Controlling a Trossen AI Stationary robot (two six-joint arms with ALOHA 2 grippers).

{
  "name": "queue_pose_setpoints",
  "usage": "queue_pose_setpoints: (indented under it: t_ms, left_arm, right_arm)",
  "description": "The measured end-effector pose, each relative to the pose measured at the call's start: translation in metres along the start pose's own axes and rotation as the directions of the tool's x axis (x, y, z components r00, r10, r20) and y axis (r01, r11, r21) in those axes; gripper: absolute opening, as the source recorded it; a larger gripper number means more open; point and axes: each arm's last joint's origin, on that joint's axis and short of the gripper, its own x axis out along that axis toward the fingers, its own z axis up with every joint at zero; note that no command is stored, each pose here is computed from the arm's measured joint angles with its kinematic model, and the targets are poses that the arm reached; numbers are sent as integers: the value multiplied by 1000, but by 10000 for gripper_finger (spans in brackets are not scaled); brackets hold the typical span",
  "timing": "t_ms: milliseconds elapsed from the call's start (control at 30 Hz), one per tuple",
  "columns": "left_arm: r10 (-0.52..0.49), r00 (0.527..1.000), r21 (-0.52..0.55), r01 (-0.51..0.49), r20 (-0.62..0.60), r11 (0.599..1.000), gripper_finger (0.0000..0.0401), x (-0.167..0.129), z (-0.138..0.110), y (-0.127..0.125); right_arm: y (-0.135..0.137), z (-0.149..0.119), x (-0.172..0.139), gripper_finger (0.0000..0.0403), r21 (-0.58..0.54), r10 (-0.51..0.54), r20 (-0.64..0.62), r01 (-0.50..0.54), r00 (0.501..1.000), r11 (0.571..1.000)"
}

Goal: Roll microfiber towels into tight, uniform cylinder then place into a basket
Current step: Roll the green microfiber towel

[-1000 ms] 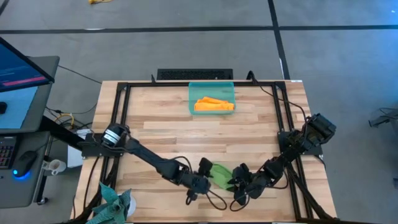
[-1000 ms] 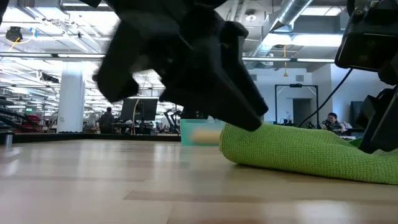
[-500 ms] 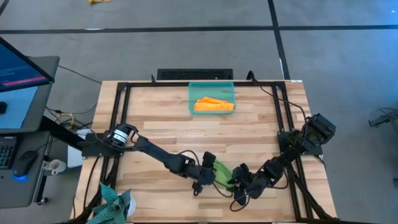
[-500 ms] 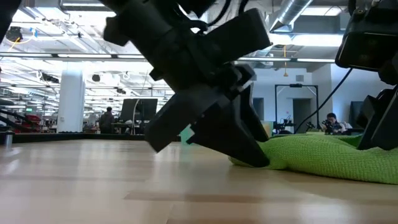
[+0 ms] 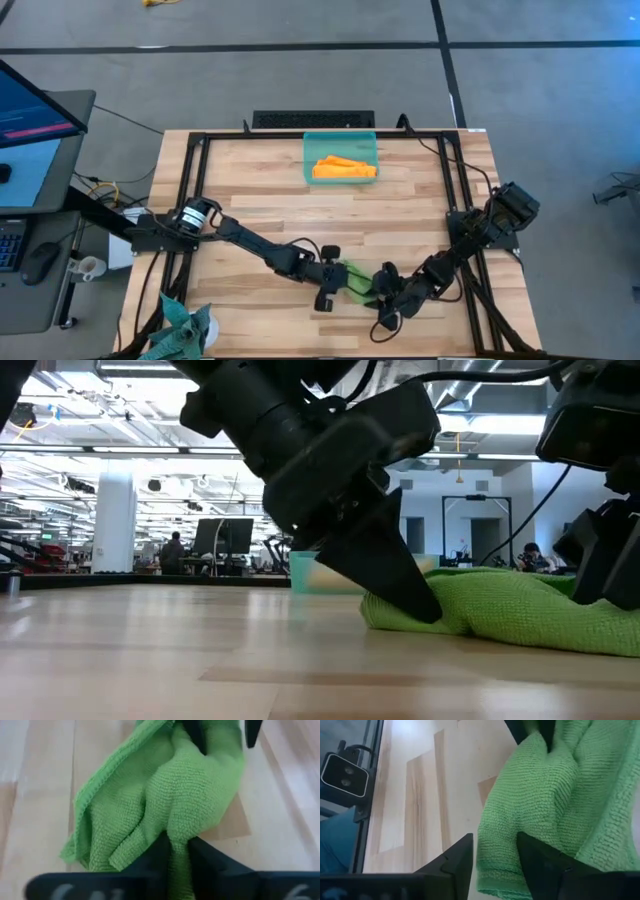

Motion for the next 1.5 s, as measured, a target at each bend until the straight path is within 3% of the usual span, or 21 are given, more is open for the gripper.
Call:
queue_pose_setpoints:
  t_ms: [167,367,533,667,800,933,1033,1133,1367,1500]
  left_arm:
    - [-16,1000,-127,15,-2,992,10,0,0,0]
    - [-120,992,-240,111,-24,964,35,-2,3,-5]
    - [-180,983,-298,161,-39,941,31,-3,8,-8]
    - [-220,975,-373,188,-44,909,21,-4,12,-8]
    - [-228,972,-436,180,-60,882,23,-5,17,-4]
    - [-249,966,-487,185,-69,854,25,-6,20,2]
    - [-287,956,-511,213,-68,833,24,-6,21,8]
    - [-302,951,-536,222,-66,815,24,-5,22,13]
    - [-299,952,-548,218,-63,808,26,-5,23,17]
    - [-308,949,-554,224,-63,802,26,-5,23,18]
  right_arm:
    - [0,3,-8,154,-7,-4,-12,4,1000,1000]
    - [4,9,-37,122,-128,-2,-37,-3,999,992]
    - [10,17,-65,109,-202,34,5,-33,999,979]
    - [18,18,-78,108,-370,42,108,2,993,929]
    - [20,16,-77,108,-481,50,106,7,993,877]
    - [24,18,-72,109,-562,138,71,-75,988,824]
    - [30,18,-69,122,-606,220,46,-147,974,781]
    - [33,19,-68,149,-608,247,59,-162,967,778]
    - [28,20,-65,233,-610,207,49,-135,977,781]
    - [27,21,-65,249,-604,161,104,-66,982,794]
